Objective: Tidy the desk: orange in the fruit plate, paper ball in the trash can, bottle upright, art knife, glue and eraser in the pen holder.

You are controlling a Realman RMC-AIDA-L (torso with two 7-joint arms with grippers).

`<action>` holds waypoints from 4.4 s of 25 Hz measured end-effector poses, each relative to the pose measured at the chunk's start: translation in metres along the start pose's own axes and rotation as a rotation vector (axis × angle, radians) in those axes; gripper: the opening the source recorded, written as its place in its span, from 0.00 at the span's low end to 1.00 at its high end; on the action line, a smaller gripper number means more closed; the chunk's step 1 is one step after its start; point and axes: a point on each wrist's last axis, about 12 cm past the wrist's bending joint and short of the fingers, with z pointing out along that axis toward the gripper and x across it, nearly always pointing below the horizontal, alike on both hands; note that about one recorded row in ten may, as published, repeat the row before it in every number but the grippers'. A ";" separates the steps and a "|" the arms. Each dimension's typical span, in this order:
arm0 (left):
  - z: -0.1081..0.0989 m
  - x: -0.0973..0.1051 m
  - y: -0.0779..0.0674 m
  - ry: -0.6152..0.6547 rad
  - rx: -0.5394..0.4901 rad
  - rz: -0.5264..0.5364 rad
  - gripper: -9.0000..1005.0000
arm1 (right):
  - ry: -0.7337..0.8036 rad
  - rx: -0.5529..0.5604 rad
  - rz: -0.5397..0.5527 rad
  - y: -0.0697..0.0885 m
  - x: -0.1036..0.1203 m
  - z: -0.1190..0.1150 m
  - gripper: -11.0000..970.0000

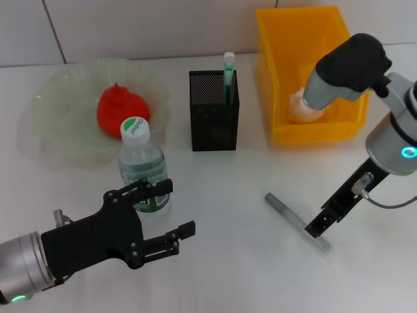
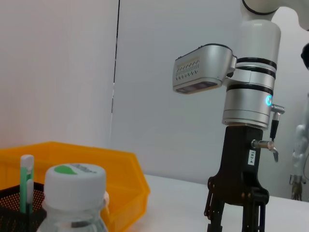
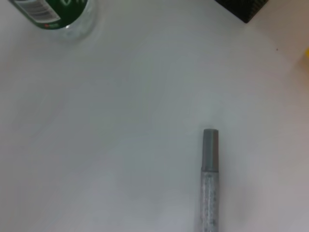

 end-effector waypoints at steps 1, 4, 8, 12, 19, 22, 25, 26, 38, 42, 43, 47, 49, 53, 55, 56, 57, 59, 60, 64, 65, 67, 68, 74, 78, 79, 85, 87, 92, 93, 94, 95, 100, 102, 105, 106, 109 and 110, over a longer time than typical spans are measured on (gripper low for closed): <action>0.000 0.000 0.000 0.005 0.001 0.013 0.79 | 0.001 0.001 0.004 0.001 -0.002 0.002 0.79; 0.000 0.001 0.000 0.009 0.001 0.019 0.79 | 0.007 -0.001 0.017 0.003 -0.007 0.010 0.79; -0.001 0.001 0.001 0.016 0.000 0.023 0.79 | 0.000 -0.007 0.049 0.004 -0.012 0.016 0.79; -0.001 0.001 0.002 0.018 0.000 0.031 0.79 | -0.004 -0.015 0.073 0.007 -0.016 0.016 0.79; -0.001 0.000 0.002 0.017 0.001 0.052 0.79 | 0.014 -0.013 0.095 0.007 -0.015 0.021 0.79; -0.001 0.000 0.002 0.017 0.002 0.054 0.79 | 0.021 -0.012 0.101 0.005 -0.013 0.022 0.79; -0.001 -0.001 0.003 0.015 0.004 0.059 0.79 | 0.028 -0.013 0.103 0.004 -0.012 0.023 0.78; 0.000 -0.002 0.003 0.013 0.008 0.061 0.79 | 0.030 -0.014 0.103 0.004 -0.011 0.024 0.76; 0.000 -0.003 0.004 0.011 0.014 0.057 0.79 | 0.042 -0.013 0.100 0.004 -0.010 0.032 0.56; 0.000 -0.002 0.003 0.015 0.020 0.057 0.79 | 0.046 -0.009 0.093 0.006 -0.010 0.034 0.56; 0.000 -0.002 0.003 0.015 0.020 0.057 0.79 | 0.050 -0.006 0.086 0.008 -0.011 0.035 0.56; 0.000 -0.002 0.002 0.017 0.022 0.056 0.79 | 0.050 -0.002 0.084 0.008 -0.011 0.035 0.55; 0.000 -0.002 0.002 0.017 0.022 0.056 0.79 | 0.052 -0.002 0.085 0.008 -0.011 0.035 0.55; 0.000 -0.003 0.003 0.016 0.026 0.055 0.79 | 0.057 0.008 0.087 0.006 -0.010 0.035 0.55; 0.000 -0.003 0.003 0.016 0.026 0.055 0.79 | 0.061 0.013 0.087 0.005 -0.010 0.035 0.51; 0.000 -0.003 0.003 0.016 0.026 0.055 0.79 | 0.062 0.014 0.087 0.005 -0.010 0.036 0.50; 0.001 -0.003 0.003 0.016 0.027 0.058 0.79 | 0.064 0.013 0.087 0.005 -0.010 0.036 0.48; 0.001 -0.004 0.004 0.015 0.029 0.060 0.79 | 0.065 0.014 0.087 0.005 -0.010 0.036 0.45; 0.001 -0.004 0.004 0.015 0.029 0.060 0.79 | 0.064 0.014 0.087 0.005 -0.010 0.036 0.45; 0.002 -0.004 0.004 0.015 0.029 0.060 0.79 | 0.057 0.013 0.084 0.006 -0.011 0.035 0.44; 0.002 -0.004 0.004 0.015 0.029 0.060 0.79 | 0.058 0.011 0.083 0.006 -0.011 0.035 0.42; 0.002 -0.003 0.003 0.016 0.030 0.058 0.79 | 0.062 0.008 0.083 0.006 -0.010 0.036 0.39; 0.002 -0.003 0.003 0.016 0.031 0.058 0.79 | 0.065 0.007 0.083 0.006 -0.010 0.036 0.37; 0.002 -0.003 0.002 0.019 0.036 0.056 0.79 | 0.073 0.007 0.083 0.006 -0.009 0.038 0.32; 0.003 -0.003 0.002 0.020 0.039 0.058 0.79 | 0.078 0.008 0.079 0.007 -0.008 0.039 0.33; 0.003 -0.003 0.002 0.020 0.039 0.058 0.79 | 0.080 0.010 0.073 0.008 -0.008 0.039 0.32; 0.002 -0.003 0.002 0.021 0.039 0.059 0.79 | 0.092 0.018 0.030 0.014 -0.009 0.041 0.26; 0.002 -0.003 0.002 0.021 0.039 0.058 0.79 | 0.090 0.021 0.020 0.015 -0.010 0.041 0.24; 0.002 -0.003 0.002 0.021 0.039 0.058 0.79 | 0.069 0.036 0.010 0.014 -0.011 0.034 0.18; 0.002 -0.003 0.002 0.021 0.039 0.058 0.79 | 0.058 0.052 0.002 0.013 -0.010 0.029 0.17; 0.002 -0.003 0.002 0.022 0.039 0.059 0.79 | 0.046 0.076 -0.008 0.011 -0.010 0.023 0.16; 0.002 -0.003 0.002 0.021 0.038 0.059 0.79 | 0.036 0.115 -0.024 0.008 -0.009 0.014 0.16; 0.003 -0.005 0.004 0.019 0.038 0.066 0.79 | -0.043 0.328 -0.141 0.005 -0.008 -0.033 0.16; 0.003 -0.005 0.004 0.019 0.038 0.066 0.79 | -0.074 0.372 -0.191 0.007 -0.009 -0.046 0.15; 0.006 -0.007 0.006 0.017 0.049 0.074 0.79 | -0.119 0.411 -0.248 0.004 -0.008 -0.065 0.15; 0.006 -0.007 0.006 0.017 0.049 0.074 0.79 | -0.130 0.422 -0.269 0.003 -0.008 -0.071 0.15; 0.008 -0.008 0.005 0.011 0.057 0.073 0.79 | -0.147 0.450 -0.342 0.000 -0.006 -0.081 0.15; 0.008 -0.008 0.005 0.009 0.058 0.073 0.79 | -0.151 0.461 -0.373 -0.001 -0.005 -0.083 0.15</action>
